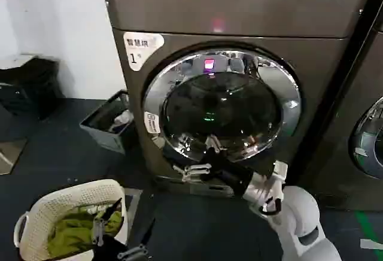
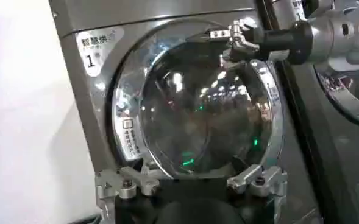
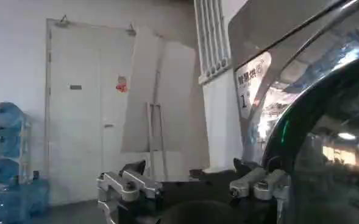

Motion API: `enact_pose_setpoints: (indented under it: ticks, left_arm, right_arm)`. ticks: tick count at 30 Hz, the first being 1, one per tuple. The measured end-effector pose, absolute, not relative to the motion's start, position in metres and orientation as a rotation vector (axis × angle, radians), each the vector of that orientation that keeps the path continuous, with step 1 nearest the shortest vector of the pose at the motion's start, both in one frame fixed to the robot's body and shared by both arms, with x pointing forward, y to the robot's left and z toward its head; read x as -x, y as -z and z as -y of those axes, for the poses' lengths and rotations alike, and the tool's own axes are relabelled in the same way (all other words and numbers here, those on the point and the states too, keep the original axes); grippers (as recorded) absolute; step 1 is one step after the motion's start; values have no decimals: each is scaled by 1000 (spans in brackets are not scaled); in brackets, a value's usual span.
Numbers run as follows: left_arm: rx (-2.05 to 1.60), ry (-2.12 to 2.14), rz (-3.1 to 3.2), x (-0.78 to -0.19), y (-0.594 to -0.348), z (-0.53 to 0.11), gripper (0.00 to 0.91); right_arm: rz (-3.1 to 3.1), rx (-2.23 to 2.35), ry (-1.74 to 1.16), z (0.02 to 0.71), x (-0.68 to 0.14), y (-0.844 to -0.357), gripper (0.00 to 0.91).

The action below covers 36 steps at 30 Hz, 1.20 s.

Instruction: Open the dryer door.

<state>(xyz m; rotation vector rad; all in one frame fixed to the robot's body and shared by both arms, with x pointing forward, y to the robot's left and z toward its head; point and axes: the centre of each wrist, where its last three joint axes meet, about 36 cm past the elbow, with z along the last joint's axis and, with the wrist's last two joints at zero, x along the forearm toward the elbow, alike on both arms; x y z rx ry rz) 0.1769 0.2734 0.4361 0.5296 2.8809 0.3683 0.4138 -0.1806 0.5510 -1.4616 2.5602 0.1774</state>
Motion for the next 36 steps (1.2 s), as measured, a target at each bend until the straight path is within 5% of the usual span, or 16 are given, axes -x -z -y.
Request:
enact_pose_setpoints:
  ticks: [36]
  left_arm:
    - [-526,-331,-2880,-178,-436,-272,907]
  right_arm:
    - [-2685,1395,-27,131,-467,-524,907]
